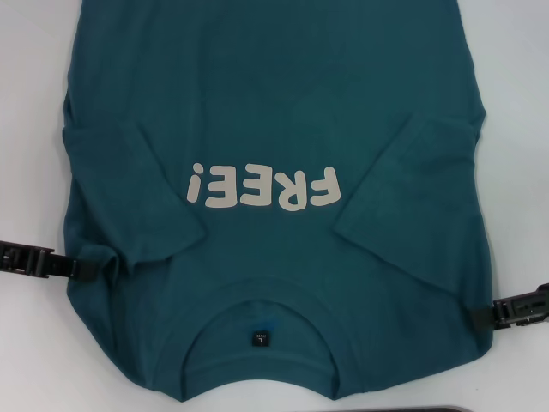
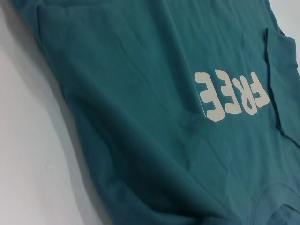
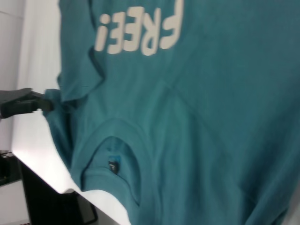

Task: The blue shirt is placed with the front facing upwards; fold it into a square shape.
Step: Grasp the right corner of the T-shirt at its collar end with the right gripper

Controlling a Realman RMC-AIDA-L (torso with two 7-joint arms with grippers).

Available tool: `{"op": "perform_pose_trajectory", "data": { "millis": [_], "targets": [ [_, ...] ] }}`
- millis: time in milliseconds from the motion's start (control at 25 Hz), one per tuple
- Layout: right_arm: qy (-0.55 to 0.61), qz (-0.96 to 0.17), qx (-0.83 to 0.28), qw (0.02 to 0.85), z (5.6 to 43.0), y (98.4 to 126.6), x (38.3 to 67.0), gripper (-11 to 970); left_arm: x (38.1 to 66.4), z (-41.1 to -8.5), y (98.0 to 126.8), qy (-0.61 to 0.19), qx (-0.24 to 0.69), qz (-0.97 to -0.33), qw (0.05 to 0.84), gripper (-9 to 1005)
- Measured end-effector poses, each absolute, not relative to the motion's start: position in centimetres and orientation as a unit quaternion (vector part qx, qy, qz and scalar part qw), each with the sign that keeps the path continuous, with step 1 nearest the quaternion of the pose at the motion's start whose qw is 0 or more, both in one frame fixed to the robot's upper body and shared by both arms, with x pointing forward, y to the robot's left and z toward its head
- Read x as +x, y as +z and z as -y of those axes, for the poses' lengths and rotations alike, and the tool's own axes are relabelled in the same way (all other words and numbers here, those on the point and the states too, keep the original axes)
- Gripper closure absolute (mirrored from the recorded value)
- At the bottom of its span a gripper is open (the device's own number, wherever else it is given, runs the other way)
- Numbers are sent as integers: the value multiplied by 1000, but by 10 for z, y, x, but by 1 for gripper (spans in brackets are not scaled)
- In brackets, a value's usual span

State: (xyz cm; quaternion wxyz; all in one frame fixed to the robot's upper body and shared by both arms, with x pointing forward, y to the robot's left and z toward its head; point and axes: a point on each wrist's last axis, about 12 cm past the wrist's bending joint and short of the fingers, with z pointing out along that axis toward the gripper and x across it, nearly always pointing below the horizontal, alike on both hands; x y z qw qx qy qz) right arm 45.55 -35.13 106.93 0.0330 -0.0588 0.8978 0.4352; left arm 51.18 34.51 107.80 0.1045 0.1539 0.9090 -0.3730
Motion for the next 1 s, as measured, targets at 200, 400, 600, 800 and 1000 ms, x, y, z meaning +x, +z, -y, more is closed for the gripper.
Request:
{"op": "perform_pose_trajectory", "data": {
  "millis": [200, 400, 600, 800, 1000],
  "targets": [
    [434, -898, -61, 29, 352, 1070, 455, 226, 513, -344, 1078, -373, 155, -909, 105, 947],
    [412, -910, -51, 16, 360, 1067, 452, 226, 513, -343, 1078, -374, 156, -908, 105, 947],
    [404, -913, -46, 10, 362, 1065, 450, 225, 513, -343, 1078, -374, 156, -908, 105, 947],
    [405, -913, -48, 14, 359, 1065, 454, 225, 513, -343, 1078, -374, 155, -908, 105, 947],
    [405, -913, -48, 18, 358, 1065, 457, 226, 511, -344, 1077, -375, 155, -908, 105, 947]
  ]
}}
